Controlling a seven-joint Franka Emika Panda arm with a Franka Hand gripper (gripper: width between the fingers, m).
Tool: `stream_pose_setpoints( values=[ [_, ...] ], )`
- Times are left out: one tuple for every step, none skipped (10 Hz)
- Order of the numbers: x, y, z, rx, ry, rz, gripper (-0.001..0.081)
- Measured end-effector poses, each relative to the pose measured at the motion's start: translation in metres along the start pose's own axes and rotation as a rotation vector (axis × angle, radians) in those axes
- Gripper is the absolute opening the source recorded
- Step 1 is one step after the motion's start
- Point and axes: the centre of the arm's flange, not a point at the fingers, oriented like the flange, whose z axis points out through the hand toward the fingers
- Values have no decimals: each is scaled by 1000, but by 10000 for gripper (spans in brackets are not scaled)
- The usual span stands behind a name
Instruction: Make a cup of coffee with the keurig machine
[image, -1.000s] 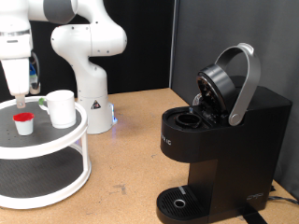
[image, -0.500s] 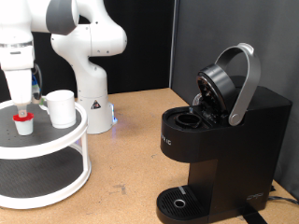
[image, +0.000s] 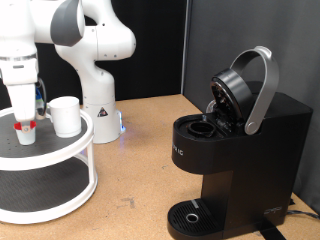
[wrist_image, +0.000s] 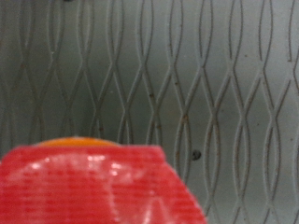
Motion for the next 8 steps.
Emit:
stream_pose_setpoints(
  values=[
    [0, 0, 3, 0, -1, 1, 805],
    [0, 1, 6, 1, -4, 2, 805],
    [0, 1, 8, 3, -6, 3, 805],
    [-1, 1, 10, 6, -8, 3, 805],
    [-1, 1, 12, 11, -11, 5, 805],
    [-1, 1, 14, 15, -12, 7, 805],
    [-2, 1, 15, 16, -11, 10, 805],
    [-2, 1, 15, 16, -9, 12, 715]
  ],
)
